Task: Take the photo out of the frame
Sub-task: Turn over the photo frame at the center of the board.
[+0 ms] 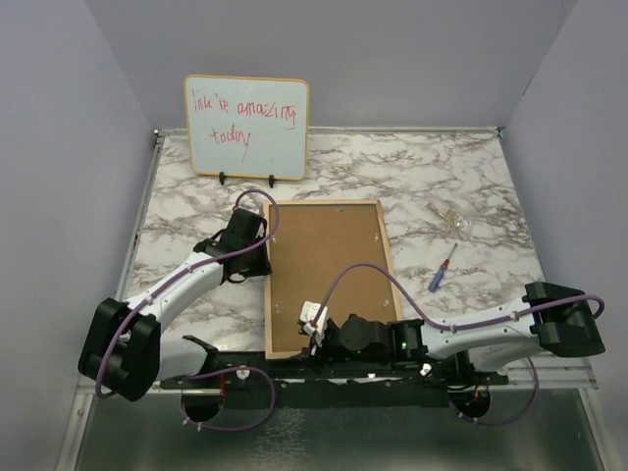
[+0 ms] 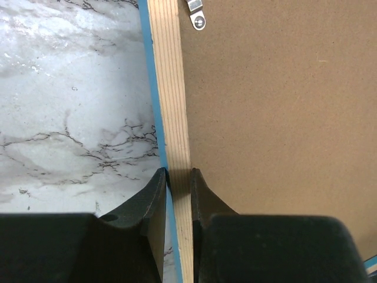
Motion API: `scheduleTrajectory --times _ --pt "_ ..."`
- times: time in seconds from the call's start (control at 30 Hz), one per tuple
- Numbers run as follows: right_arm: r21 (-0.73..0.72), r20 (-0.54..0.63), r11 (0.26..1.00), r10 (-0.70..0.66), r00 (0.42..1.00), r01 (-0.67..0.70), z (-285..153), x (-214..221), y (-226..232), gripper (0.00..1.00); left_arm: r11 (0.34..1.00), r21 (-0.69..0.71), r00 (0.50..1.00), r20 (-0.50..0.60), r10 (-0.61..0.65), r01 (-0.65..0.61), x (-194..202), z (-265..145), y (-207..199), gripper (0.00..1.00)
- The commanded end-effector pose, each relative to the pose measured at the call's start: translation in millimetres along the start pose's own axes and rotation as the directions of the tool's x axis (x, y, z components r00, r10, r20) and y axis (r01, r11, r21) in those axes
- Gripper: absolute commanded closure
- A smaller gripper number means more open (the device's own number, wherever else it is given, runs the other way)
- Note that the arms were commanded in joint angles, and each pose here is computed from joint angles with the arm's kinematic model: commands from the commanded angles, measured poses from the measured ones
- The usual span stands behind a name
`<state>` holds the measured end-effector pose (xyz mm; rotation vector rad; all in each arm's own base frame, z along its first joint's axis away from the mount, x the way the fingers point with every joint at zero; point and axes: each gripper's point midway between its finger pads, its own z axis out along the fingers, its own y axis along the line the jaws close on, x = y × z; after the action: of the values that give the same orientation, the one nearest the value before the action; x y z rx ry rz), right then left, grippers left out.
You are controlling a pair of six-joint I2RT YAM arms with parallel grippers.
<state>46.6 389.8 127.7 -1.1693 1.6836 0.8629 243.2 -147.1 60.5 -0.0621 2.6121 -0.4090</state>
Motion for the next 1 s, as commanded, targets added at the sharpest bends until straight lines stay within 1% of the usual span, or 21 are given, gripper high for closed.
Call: scheduleTrajectory --times 0.0,0.07,0.2,0.33,0.4,0.5,0.53,0.6,0.83,0.97 --pt "-0.225 0.128 0.958 -0.151 0.98 0.177 -6.6 -10.5 35.9 0.38 0.994 0.107 0.999 0.045 0.024 -0.029 -17.7 -17.4 -26.1 1.0" --pt "-0.288 0.109 0.934 -0.187 0.976 0.211 -8.1 -3.3 45.8 0.39 0.994 0.108 0.999 0.047 0.023 -0.028 -18.5 -18.0 -26.6 1.0" --pt "-0.336 0.044 0.911 -0.239 0.97 0.24 1.6 12.3 53.5 0.41 0.993 0.111 0.999 0.048 0.024 -0.029 -19.3 -18.3 -27.4 1.0" --pt "-0.316 0.043 0.907 -0.281 0.959 0.28 15.0 21.9 51.6 0.45 0.993 0.113 0.999 0.047 0.025 -0.03 -19.8 -18.5 -28.1 1.0" --pt "-0.289 0.024 0.91 -0.303 0.953 0.297 20.9 24.2 46.5 0.46 0.993 0.115 0.999 0.048 0.024 -0.03 -20.2 -19.2 -28.7 1.0" --pt "-0.28 0.007 0.9 -0.347 0.938 0.334 23.9 29.9 42.4 0.47 0.992 0.123 0.999 0.046 0.021 -0.027 -19.5 -20.2 -29.9 1.0" --pt "-0.277 0.008 0.897 -0.356 0.934 0.344 24.8 31.0 41.3 0.49 0.992 0.121 0.999 0.047 0.024 -0.029 -19.2 -20.3 -29.4 1.0" --pt "-0.277 0.004 0.89 -0.376 0.926 0.363 26.6 33.6 40.1 0.5 0.993 0.114 0.999 0.048 0.027 -0.032 -18.8 -20.6 -27.8 1.0" --pt "-0.21 -0.037 0.899 -0.399 0.916 0.383 36.7 39.7 27.3 0.51 0.993 0.116 0.999 0.042 0.024 -0.029 -16.3 -20.4 -27.4 1.0" --pt "-0.211 -0.041 0.889 -0.424 0.905 0.407 39.7 46.3 25.2 0.53 0.993 0.115 0.999 0.047 0.024 -0.03 -16.3 -21.3 -26.8 1.0"
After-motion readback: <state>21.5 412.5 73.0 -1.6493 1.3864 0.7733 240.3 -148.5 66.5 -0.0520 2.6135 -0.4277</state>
